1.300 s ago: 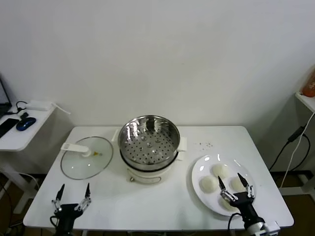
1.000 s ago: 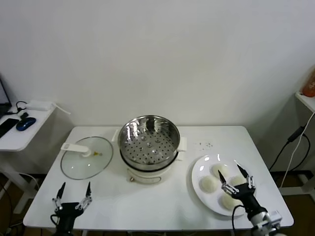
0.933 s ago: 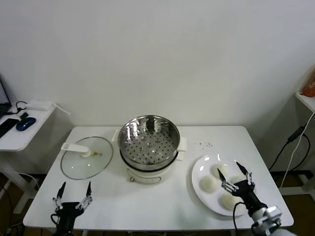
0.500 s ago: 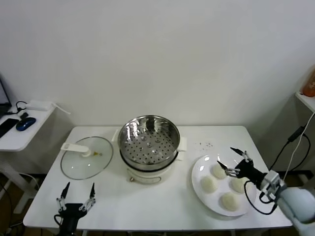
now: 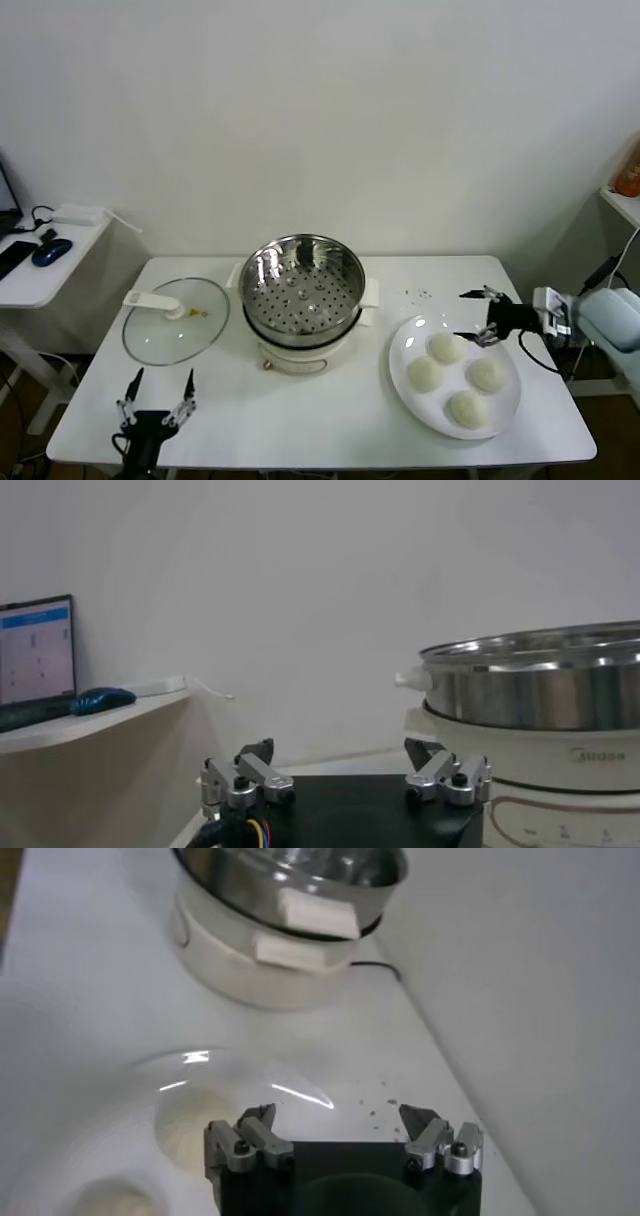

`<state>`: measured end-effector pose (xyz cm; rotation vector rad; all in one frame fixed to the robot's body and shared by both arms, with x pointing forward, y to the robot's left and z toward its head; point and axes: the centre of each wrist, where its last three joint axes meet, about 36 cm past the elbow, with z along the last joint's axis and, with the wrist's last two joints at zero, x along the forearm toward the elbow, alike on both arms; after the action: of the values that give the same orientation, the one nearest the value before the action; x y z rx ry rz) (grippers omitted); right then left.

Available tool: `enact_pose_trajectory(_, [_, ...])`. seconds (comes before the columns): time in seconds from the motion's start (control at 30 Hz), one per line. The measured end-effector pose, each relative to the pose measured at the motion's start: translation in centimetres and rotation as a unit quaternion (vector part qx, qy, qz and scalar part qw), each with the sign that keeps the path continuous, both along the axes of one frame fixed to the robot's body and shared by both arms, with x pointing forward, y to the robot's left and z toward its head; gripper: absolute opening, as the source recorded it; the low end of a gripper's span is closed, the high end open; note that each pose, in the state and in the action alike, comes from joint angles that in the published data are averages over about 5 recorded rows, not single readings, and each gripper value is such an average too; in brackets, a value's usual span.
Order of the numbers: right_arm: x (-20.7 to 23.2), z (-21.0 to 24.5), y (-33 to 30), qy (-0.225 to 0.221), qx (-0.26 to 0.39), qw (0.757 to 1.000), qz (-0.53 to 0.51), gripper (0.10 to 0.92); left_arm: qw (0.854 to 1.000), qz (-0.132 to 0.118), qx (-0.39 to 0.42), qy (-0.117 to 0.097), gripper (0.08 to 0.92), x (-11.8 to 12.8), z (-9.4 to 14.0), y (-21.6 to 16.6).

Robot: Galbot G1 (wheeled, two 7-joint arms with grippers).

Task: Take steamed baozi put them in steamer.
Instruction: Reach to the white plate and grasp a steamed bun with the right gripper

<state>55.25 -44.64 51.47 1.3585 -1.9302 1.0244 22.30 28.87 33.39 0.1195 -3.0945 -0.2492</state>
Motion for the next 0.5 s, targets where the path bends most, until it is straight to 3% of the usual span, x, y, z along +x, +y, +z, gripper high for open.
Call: enact_pose_trajectory(0.5, [6.7, -1.6, 3.6, 0.123, -0.141, 0.979, 0.086, 0.823, 1.000, 0.004, -0.002, 0.000, 0.823, 0.3, 0.4, 0.0])
